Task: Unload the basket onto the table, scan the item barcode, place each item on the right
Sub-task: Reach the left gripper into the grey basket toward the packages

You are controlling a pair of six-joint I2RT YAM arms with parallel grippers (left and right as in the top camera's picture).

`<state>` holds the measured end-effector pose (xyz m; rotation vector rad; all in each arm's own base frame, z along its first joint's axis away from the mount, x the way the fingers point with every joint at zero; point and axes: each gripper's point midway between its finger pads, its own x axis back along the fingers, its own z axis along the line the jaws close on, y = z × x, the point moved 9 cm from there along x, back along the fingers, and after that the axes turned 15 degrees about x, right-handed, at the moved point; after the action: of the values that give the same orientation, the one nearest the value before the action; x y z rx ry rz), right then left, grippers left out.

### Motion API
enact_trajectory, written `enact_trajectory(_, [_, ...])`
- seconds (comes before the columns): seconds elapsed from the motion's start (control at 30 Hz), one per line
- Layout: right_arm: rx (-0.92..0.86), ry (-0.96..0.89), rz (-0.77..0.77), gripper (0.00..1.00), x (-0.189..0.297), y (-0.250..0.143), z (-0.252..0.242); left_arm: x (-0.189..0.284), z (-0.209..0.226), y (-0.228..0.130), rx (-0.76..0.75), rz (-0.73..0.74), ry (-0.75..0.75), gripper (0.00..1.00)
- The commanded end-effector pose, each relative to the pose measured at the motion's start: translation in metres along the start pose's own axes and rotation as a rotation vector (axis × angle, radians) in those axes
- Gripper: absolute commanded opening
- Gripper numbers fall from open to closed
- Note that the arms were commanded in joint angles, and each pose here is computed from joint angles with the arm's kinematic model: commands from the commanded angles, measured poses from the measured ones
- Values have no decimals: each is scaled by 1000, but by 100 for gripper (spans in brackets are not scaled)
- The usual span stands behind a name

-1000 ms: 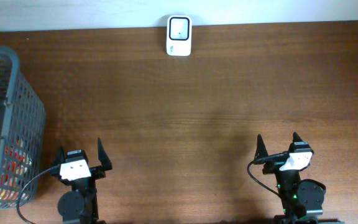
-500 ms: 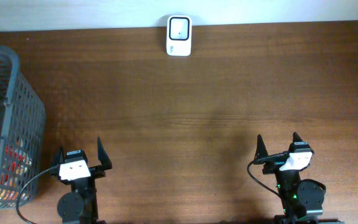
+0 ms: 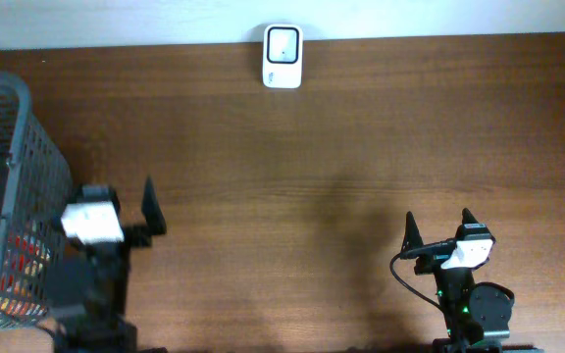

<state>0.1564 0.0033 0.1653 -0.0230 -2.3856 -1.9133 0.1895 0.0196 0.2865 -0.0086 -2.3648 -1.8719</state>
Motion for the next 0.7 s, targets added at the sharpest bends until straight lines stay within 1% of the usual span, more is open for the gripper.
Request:
enact_trajectory(0.0, [4,-18,6,99,0,-3,-1,-28,-20,56,-15,86,-88,99])
enact_trajectory(0.17, [4,-18,6,98,0,-3,-1,-73,-36,136,10,297,-53,99])
enact_trajectory(0.27, [4,-18,6,99,0,-3,-1,-90,-44,170,23,386,-51,99])
enact_trajectory(0.33, [4,-18,6,98,0,-3,-1,-98,-52,185,39,432,-102,99])
enact_trajectory(0.43, [4,-18,6,99,0,-3,-1,-106,-53,193,41,450,-97,99])
enact_trajectory(0.5, [4,-18,6,99,0,-3,-1,-111,-48,197,39,430,-65,99])
enact_trajectory(0.53, [4,-18,6,99,0,-3,-1,-112,-39,199,48,417,-25,99])
enact_trajectory(0.57, [4,-18,6,99,0,-3,-1,-112,-24,202,116,399,66,99])
enact_trajectory(0.67, [4,-18,6,99,0,-3,-1,-101,27,206,412,331,381,99])
